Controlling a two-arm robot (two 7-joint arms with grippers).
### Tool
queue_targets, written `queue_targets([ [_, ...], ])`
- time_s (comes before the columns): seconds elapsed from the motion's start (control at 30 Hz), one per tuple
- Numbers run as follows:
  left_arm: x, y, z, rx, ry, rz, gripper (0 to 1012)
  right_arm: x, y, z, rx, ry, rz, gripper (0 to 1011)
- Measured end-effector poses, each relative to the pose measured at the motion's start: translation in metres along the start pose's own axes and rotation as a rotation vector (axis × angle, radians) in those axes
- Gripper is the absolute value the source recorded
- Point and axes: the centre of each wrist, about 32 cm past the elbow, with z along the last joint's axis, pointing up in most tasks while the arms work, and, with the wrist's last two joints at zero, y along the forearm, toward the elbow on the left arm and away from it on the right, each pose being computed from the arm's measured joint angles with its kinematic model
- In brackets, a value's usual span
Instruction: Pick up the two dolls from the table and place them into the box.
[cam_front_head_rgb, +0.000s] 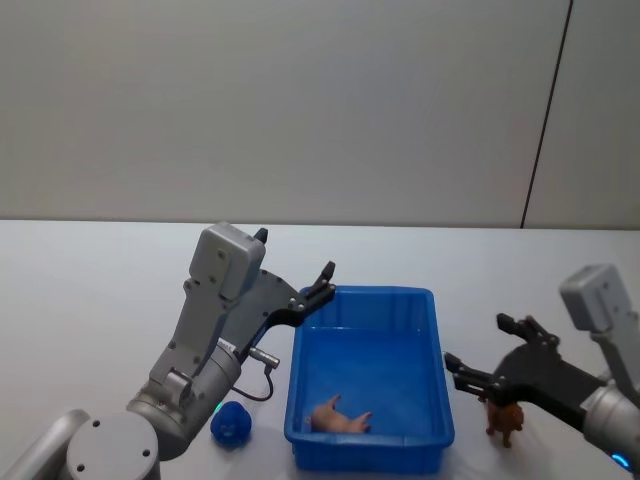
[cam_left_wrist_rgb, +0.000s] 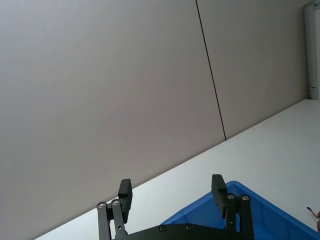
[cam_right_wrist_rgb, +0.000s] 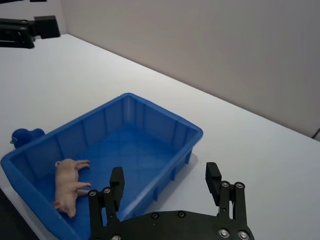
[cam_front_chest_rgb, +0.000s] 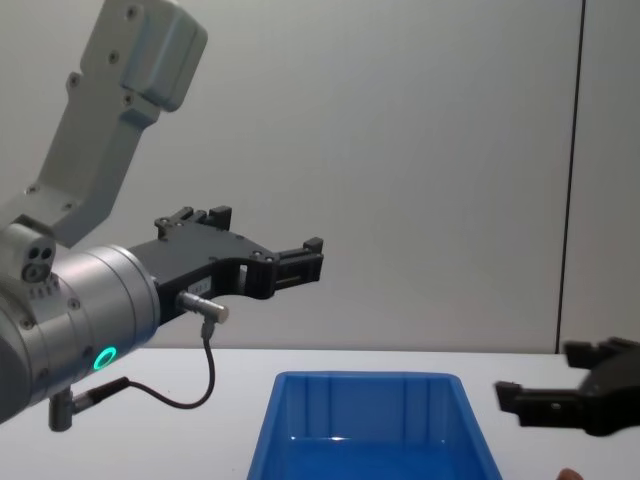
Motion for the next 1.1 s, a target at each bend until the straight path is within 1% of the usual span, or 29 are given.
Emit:
queue_targets([
  [0.27, 0.0000, 0.0000, 0.0000, 0.000, 0.000, 0.000, 1001, 0.002, -0.019, -0.011, -0.025, 0.015, -0.041, 1001],
  [0.4, 0.0000, 0.0000, 0.0000, 0.000, 0.000, 0.000, 1001, 0.000, -0.027, -0.017, -0.050, 0.028, -0.053, 1001],
  [0.43, 0.0000, 0.0000, 0.0000, 0.000, 0.000, 0.000, 1001, 0.000, -0.027, -0.017, -0.050, 0.028, -0.053, 1001],
  [0.5, 0.0000, 0.0000, 0.0000, 0.000, 0.000, 0.000, 1001, -0.001, -0.030, -0.020, -0.071, 0.040, -0.060, 1001],
  [0.53, 0.0000, 0.0000, 0.0000, 0.000, 0.000, 0.000, 1001, -0.001, -0.030, -0.020, -0.071, 0.040, -0.060, 1001],
  [0.77, 0.0000, 0.0000, 0.0000, 0.000, 0.000, 0.000, 1001, -0.002, -0.031, -0.028, -0.129, 0.074, -0.079, 1001],
  [0.9, 0.0000, 0.0000, 0.0000, 0.000, 0.000, 0.000, 1001, -0.003, -0.029, -0.032, -0.152, 0.086, -0.085, 1001],
  [0.97, 0.0000, 0.0000, 0.0000, 0.000, 0.000, 0.000, 1001, -0.004, -0.026, -0.036, -0.175, 0.094, -0.090, 1001],
  [1.1, 0.0000, 0.0000, 0.0000, 0.000, 0.000, 0.000, 1001, -0.005, -0.022, -0.040, -0.192, 0.102, -0.094, 1001],
])
